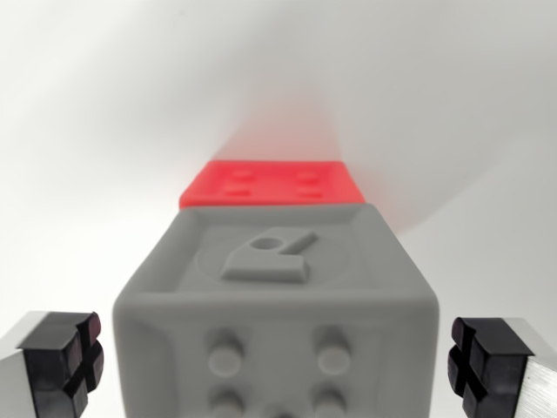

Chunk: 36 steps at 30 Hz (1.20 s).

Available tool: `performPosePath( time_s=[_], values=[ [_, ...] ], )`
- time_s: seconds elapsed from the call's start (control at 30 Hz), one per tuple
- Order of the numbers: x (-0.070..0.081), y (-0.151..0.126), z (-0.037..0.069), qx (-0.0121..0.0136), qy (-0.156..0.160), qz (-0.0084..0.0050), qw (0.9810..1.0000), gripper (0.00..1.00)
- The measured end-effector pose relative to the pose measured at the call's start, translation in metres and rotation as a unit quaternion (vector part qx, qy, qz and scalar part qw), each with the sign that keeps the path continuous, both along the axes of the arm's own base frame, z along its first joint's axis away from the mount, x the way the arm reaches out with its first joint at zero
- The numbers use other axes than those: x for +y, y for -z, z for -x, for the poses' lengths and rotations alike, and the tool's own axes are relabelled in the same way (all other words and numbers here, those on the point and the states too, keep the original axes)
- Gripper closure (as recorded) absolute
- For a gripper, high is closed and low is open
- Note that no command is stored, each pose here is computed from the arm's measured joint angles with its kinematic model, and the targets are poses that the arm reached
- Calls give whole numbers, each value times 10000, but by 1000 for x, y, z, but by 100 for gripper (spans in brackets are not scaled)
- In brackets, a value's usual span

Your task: Destack cube

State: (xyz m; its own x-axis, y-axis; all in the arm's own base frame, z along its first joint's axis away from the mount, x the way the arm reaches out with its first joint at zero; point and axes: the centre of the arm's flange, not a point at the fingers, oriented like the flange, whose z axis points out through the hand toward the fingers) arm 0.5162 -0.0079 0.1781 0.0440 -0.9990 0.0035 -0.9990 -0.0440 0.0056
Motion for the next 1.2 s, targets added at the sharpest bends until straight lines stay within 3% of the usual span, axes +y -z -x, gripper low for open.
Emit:
performPosePath(
  time_s=[0.27, 0.3, 1.2],
  values=[
    [0, 9, 0, -5, 0, 0, 10000, 0],
    [0, 9, 0, -6, 0, 0, 10000, 100],
    [0, 9, 0, -12, 0, -1, 10000, 100]
  ],
)
